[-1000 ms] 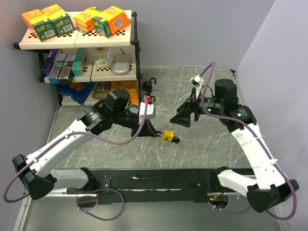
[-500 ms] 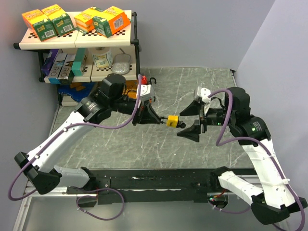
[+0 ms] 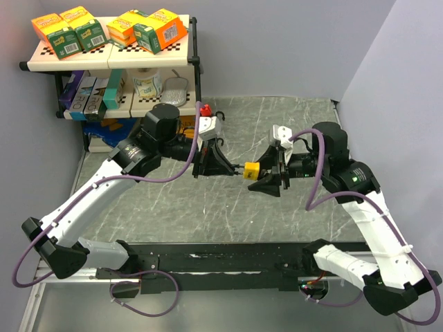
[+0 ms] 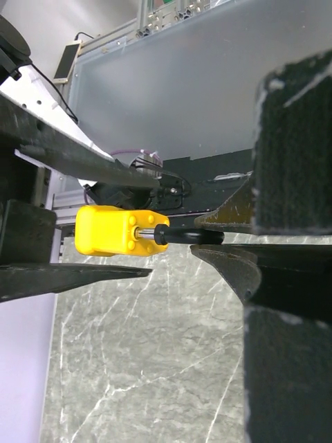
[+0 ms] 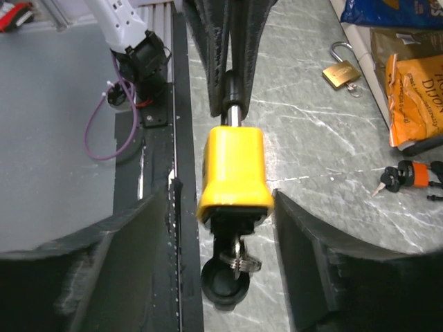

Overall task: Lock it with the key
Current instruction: Lock the lock.

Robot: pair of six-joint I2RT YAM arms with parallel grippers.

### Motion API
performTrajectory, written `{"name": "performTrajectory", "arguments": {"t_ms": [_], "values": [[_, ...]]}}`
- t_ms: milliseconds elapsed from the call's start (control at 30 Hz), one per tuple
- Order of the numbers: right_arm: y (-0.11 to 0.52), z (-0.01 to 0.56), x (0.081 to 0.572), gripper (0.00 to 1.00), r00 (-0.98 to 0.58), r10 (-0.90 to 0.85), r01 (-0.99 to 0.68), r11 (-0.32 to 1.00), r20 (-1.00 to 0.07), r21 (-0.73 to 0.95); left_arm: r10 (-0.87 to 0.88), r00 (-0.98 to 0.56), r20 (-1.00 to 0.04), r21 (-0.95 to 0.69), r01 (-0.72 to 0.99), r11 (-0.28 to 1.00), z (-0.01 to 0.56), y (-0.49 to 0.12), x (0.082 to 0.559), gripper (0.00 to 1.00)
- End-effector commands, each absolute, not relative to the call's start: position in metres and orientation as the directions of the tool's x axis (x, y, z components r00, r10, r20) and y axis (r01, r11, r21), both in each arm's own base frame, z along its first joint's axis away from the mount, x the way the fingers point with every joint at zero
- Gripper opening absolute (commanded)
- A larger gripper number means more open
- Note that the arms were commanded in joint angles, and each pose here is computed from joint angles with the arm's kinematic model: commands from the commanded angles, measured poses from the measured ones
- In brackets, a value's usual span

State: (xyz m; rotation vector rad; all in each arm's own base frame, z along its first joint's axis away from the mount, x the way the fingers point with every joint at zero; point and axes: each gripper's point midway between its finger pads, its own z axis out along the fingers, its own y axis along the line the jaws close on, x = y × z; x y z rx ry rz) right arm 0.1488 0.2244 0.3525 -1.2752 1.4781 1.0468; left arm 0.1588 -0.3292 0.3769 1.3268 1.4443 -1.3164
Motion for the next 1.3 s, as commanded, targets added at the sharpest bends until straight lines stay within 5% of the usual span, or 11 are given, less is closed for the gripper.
{"name": "performTrajectory", "arguments": {"t_ms": [0, 400, 1267], "values": [[0.232, 0.367, 0.148, 0.61, -0.019, -0.192, -0.998, 0.058, -0.981, 0.008, 0.117, -0.104, -0.988, -0.119, 0.984, -0.131, 0.402, -0.329, 0.150, 0.01], [0.246, 0.371, 0.147, 0.00, -0.043, -0.177, -0.999, -0.001, -0.983, 0.044, 0.086, -0.183, -0.979, -0.194, 0.970, -0.147, 0.407, -0.333, 0.143, 0.01], [0.283, 0.386, 0.154, 0.00, -0.037, -0.113, -0.993, -0.106, -0.993, 0.049, 0.110, -0.225, -0.968, -0.245, 0.941, -0.235, 0.374, -0.380, 0.123, 0.01]]}}
